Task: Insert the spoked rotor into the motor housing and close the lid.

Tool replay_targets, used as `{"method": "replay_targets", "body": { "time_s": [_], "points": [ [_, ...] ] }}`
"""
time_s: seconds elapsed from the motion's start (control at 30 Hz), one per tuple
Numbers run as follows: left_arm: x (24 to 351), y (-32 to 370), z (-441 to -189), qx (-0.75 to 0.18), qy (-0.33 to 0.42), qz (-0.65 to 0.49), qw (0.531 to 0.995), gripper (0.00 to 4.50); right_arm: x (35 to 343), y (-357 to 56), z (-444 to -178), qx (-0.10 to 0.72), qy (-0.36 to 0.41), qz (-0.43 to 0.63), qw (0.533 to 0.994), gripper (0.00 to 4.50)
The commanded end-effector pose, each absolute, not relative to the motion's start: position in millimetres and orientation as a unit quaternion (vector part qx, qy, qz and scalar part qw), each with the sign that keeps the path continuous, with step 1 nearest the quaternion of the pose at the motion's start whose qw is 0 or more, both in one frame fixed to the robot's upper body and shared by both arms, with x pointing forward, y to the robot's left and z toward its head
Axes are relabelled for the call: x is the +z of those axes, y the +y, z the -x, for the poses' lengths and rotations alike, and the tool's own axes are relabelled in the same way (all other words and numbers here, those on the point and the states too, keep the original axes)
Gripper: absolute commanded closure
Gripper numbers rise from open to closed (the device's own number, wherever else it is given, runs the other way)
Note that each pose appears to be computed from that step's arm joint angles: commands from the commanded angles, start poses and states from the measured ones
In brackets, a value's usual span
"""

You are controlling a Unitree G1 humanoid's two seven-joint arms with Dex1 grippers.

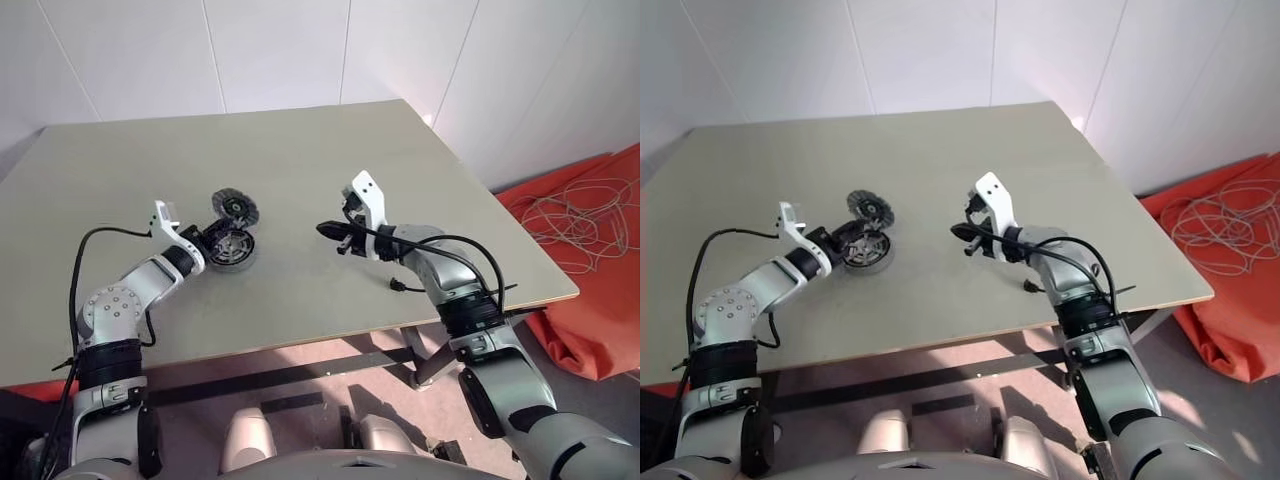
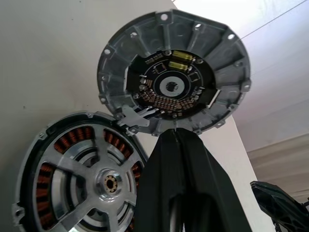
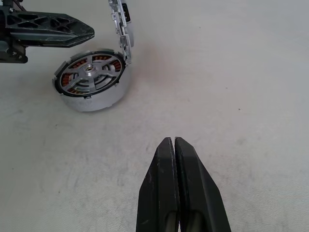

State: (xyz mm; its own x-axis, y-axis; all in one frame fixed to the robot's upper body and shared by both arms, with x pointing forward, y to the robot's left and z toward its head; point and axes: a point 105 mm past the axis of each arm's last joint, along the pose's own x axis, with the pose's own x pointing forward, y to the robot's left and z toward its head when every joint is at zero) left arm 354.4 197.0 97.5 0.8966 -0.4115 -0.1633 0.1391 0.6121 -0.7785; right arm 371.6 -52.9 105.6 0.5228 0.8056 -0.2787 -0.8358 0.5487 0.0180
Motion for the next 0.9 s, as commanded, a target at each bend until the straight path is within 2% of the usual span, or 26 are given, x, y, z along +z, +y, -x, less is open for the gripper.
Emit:
{"method": "replay_targets", "body": {
  "time_s": [0.03, 0.2, 0.37, 0.67, 0.8, 0.9],
  "points": [
    [102.6, 202.3, -359.0, -0.152, 0.158, 0.4, 0.89, 4.47, 122.0, -53.4, -376.0, 0.469, 0.1, 0.066, 0.875, 4.5],
    [92.5, 202.7, -360.3, -0.138, 0.182, 0.399, 0.888, 4.47, 122.6, -53.4, -377.0, 0.467, 0.099, 0.067, 0.876, 4.5],
    [65.3, 206.2, -355.7, -0.101, 0.25, 0.364, 0.892, 4.47, 126.5, -53.4, -380.6, 0.456, 0.09, 0.07, 0.882, 4.5],
    [81.2, 210.9, -359.3, -0.125, 0.216, 0.381, 0.891, 4.47, 127.6, -53.1, -382.6, 0.455, 0.088, 0.073, 0.883, 4.5],
    [114.5, 207.2, -361.0, -0.177, 0.148, 0.436, 0.87, 4.47, 126.8, -53.1, -382.5, 0.456, 0.089, 0.073, 0.883, 4.5],
    [109.7, 205.2, -361.7, -0.175, 0.156, 0.436, 0.869, 4.47, 126.4, -52.7, -382.4, 0.456, 0.089, 0.073, 0.882, 4.5]
  ]
}}
